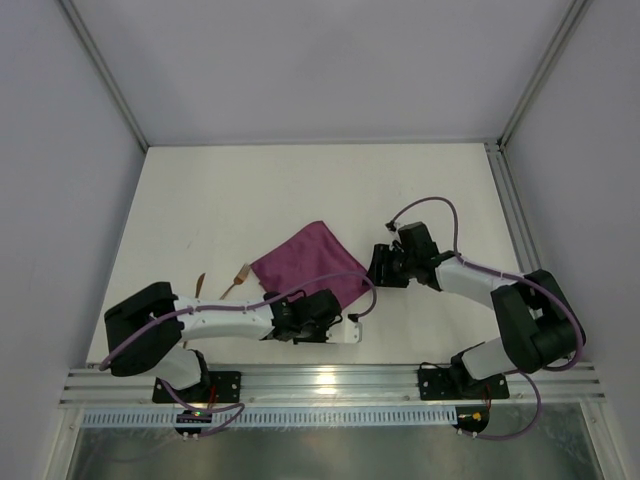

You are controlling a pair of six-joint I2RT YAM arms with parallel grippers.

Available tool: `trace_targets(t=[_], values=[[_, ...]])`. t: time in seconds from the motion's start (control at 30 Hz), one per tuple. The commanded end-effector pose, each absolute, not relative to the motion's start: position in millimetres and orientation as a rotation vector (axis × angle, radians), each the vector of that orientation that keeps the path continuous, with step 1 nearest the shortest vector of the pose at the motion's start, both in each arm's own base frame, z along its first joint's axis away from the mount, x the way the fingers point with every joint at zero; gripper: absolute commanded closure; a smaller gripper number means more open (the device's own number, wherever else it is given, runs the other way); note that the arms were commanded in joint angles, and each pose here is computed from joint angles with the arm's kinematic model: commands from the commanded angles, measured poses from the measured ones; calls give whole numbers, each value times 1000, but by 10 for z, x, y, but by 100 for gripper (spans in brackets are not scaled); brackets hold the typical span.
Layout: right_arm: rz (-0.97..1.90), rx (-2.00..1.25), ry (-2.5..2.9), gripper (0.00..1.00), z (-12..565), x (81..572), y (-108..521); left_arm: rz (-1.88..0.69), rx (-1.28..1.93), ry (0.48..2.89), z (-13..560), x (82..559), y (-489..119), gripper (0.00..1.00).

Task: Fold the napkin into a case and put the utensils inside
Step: Pick up the lower triangle-folded napkin from the center of the board.

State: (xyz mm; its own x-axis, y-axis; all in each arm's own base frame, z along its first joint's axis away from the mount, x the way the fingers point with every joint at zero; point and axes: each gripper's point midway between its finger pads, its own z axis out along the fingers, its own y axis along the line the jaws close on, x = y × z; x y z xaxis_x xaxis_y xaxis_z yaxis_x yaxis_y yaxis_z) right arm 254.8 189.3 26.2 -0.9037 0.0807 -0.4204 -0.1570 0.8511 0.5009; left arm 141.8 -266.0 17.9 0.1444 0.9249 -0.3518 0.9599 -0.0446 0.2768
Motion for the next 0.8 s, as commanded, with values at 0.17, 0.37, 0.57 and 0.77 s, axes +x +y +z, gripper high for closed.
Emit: trace_targets(t=[0.17, 0.37, 0.57, 0.77], values=[[736, -151, 2642, 45, 144, 2455, 1954, -44, 1986, 1802, 152, 1458, -2566, 94], [720, -169, 2640, 47, 129, 2491, 1951, 0, 1966, 1797, 177, 1515, -2524, 100], [742, -186, 2651, 64, 105, 2478, 1979, 46, 1896, 1725, 368, 1641, -2534, 100], [817, -195, 2607, 92, 279, 2474, 2061, 55, 1870, 1707, 512, 1702, -2499, 100]])
